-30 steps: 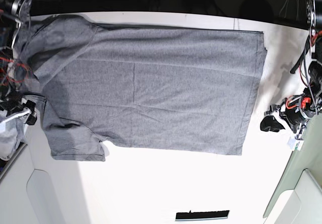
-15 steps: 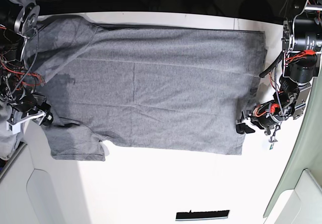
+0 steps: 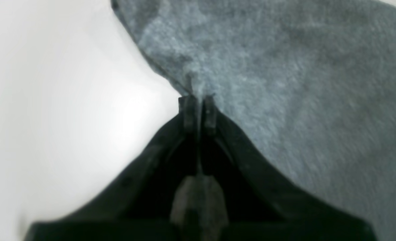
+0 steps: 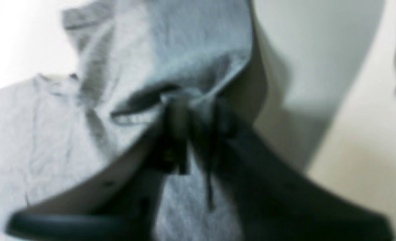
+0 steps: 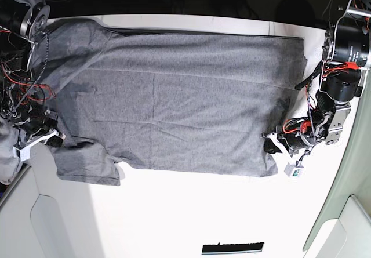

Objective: Layout the t-shirt on the table in an organized manner, then fold the t-shirt properly
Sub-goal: 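Grasp the hem corners and fold the hem over onto the shirt, then grasp both ends of the long folded strip with both grippers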

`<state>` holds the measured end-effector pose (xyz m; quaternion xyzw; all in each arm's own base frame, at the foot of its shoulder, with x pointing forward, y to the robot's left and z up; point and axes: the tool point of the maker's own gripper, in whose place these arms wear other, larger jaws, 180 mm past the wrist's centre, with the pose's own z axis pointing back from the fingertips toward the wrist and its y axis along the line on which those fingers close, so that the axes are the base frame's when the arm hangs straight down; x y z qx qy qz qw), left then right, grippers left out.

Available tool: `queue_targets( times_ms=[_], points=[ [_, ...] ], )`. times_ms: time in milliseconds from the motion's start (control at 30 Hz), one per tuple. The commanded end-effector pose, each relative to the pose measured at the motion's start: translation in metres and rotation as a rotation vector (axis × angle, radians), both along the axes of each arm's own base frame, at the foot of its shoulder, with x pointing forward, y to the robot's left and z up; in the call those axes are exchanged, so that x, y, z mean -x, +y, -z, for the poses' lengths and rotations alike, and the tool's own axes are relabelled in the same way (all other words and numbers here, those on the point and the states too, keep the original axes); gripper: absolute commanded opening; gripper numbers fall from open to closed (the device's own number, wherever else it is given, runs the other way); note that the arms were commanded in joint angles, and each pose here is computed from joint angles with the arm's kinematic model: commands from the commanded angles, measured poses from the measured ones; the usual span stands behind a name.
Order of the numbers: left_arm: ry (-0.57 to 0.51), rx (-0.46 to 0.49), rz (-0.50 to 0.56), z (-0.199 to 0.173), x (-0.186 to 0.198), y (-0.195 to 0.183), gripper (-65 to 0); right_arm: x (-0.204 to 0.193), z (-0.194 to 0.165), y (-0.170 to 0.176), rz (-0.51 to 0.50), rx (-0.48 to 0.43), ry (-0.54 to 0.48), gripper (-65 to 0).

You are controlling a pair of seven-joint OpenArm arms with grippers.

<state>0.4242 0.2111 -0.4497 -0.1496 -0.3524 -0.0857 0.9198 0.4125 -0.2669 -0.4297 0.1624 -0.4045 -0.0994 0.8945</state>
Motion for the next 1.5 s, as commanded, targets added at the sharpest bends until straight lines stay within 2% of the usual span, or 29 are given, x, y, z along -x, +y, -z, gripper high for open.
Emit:
queue_targets(
  times_ms=[0, 33, 233, 467, 733, 833, 933, 1167, 1400, 1433, 1467],
  points=[
    [-0.066, 0.033, 0.037, -0.028, -0.018, -0.002, -65.0, -0.019, -0.031, -0.009, -0.004, 0.020, -0.082, -64.6],
    [-0.065, 0.052, 0.061, -0.032, -0.017, -0.004, -65.0, -0.020, -0.036, -0.010, -0.015, 0.034, -0.082, -65.0],
    [-0.032, 0.125, 0.046, -0.057, -0.013, 0.007, -65.0, -0.017, -0.070, -0.019, -0.063, 0.042, -0.075, -65.0],
    [-0.007, 0.103, 0.066, -0.077, 0.020, 0.046, -65.0, 0.027, -0.098, -0.039, -0.119, 0.103, -0.102, -65.0],
    [0.018, 0.074, 0.199, -0.097, 0.074, 0.047, -65.0, 0.085, -0.102, -0.028, -0.194, 0.141, -0.094, -65.0],
    [0.054, 0.030, 0.268, -0.097, 0.095, 0.043, -65.0, 0.109, -0.104, -0.027, -0.198, 0.144, -0.089, -65.0],
    [0.063, 0.029, 0.311, -0.102, 0.109, 0.037, -65.0, 0.130, -0.111, -0.029, -0.194, 0.159, -0.091, -65.0],
    [0.134, 0.029, 0.350, -0.086, 0.139, 0.030, -65.0, 0.178, -0.111, -0.023, -0.236, 0.210, -0.038, -65.0],
    [0.240, 0.031, 0.357, -0.062, 0.174, 0.032, -65.0, 0.211, -0.091, -0.019, -0.252, 0.202, 0.055, -65.0],
    [0.254, 0.034, 0.357, -0.058, 0.180, 0.032, -61.1, 0.215, -0.087, -0.020, -0.249, 0.198, 0.069, -65.0],
    [0.267, 0.038, 0.357, -0.055, 0.185, 0.031, -57.1, 0.219, -0.083, -0.020, -0.244, 0.190, 0.084, -60.5]
  ],
)
